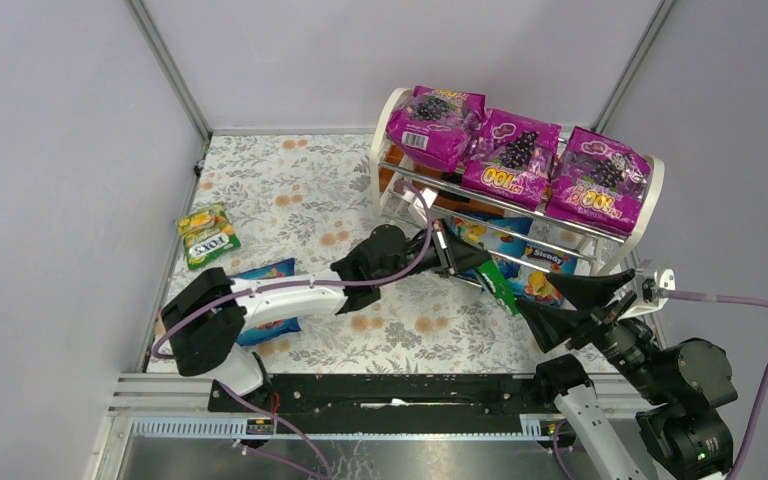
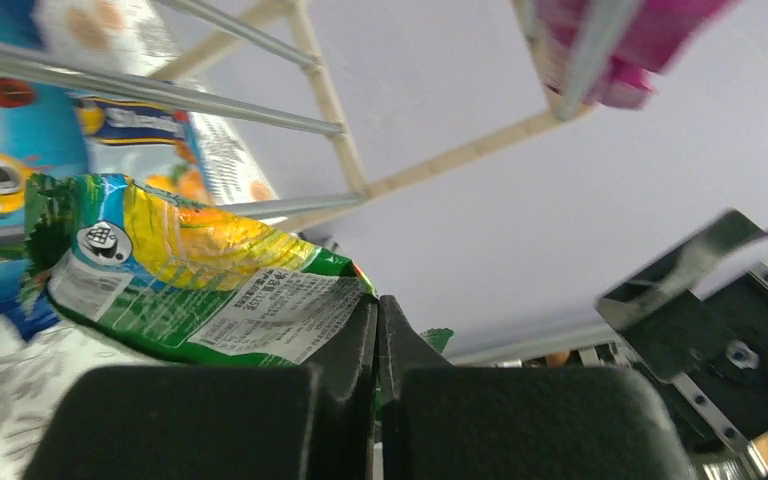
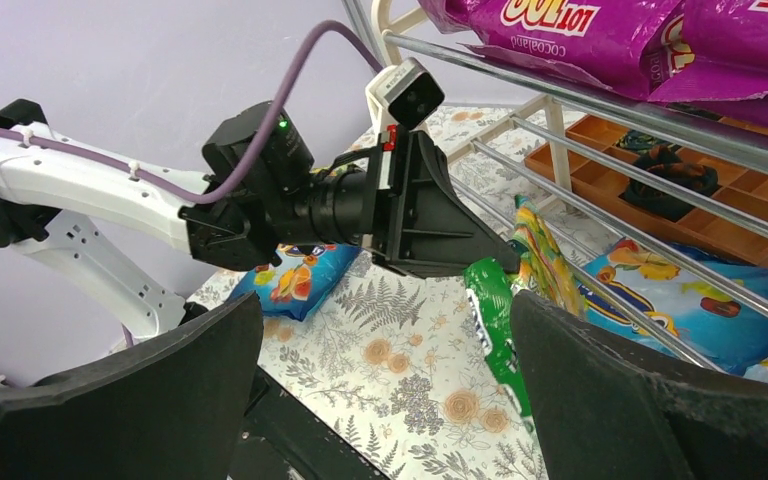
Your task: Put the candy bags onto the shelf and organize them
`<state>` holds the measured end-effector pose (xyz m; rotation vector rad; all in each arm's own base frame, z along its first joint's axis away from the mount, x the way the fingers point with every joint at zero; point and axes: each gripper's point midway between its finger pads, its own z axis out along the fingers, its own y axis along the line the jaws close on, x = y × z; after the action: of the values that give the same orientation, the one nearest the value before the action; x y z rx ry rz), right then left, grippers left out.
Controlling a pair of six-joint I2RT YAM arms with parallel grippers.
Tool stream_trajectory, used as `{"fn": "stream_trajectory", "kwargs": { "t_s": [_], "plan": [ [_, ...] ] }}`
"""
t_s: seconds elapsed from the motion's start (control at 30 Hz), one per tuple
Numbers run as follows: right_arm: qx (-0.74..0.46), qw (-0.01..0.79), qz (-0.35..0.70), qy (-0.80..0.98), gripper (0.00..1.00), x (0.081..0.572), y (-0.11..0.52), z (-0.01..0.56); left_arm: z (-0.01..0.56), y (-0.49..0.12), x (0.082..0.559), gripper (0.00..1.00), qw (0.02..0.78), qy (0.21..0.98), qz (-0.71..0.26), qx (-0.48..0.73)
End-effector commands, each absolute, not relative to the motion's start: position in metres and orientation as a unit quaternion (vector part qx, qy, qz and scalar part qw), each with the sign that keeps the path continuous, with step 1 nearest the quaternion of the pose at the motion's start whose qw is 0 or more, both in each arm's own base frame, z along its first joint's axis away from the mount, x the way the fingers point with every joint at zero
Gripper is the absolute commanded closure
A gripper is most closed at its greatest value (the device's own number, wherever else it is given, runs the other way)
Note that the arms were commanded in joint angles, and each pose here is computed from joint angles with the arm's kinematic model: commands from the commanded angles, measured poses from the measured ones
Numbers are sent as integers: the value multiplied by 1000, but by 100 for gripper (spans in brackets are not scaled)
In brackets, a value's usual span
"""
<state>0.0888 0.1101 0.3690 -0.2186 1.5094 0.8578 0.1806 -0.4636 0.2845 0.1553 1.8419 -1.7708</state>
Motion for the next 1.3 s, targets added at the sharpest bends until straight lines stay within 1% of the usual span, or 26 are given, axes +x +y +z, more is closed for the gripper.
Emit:
{"fn": "stream_trajectory", "kwargs": {
  "t_s": [0.0,0.13,0.23,0.3,0.47,0.63,0.77,0.83,0.97,1.1,1.2,1.27],
  "plan": [
    [-95,650,373,656,0,89,108,373,294,-439,220,100,340,660,-670,-1],
    [-110,626,388,667,0,93,119,359,292,-430,210,100,331,663,-671,10],
    [-153,584,407,685,0,93,136,343,294,-421,195,100,317,670,-671,15],
    [-172,550,417,703,0,97,145,330,301,-411,186,100,302,672,-676,3],
    [-218,495,425,726,0,101,159,305,316,-403,165,100,255,675,-691,-28],
    [-230,485,429,726,0,106,164,305,329,-400,163,100,228,683,-691,-55],
    [-244,442,450,737,0,110,177,309,343,-386,163,100,248,685,-682,-63],
    [-259,438,447,736,0,112,182,316,340,-372,169,100,270,701,-656,-80],
    [-307,380,442,752,0,113,206,306,329,-342,174,100,286,717,-627,-104],
    [-342,391,429,739,0,111,229,313,320,-314,178,100,300,721,-610,-134],
    [-355,384,392,757,0,117,252,293,320,-297,177,100,307,723,-602,-144],
    [-365,410,356,756,0,119,265,289,324,-286,178,100,316,725,-594,-149]
  ]
}}
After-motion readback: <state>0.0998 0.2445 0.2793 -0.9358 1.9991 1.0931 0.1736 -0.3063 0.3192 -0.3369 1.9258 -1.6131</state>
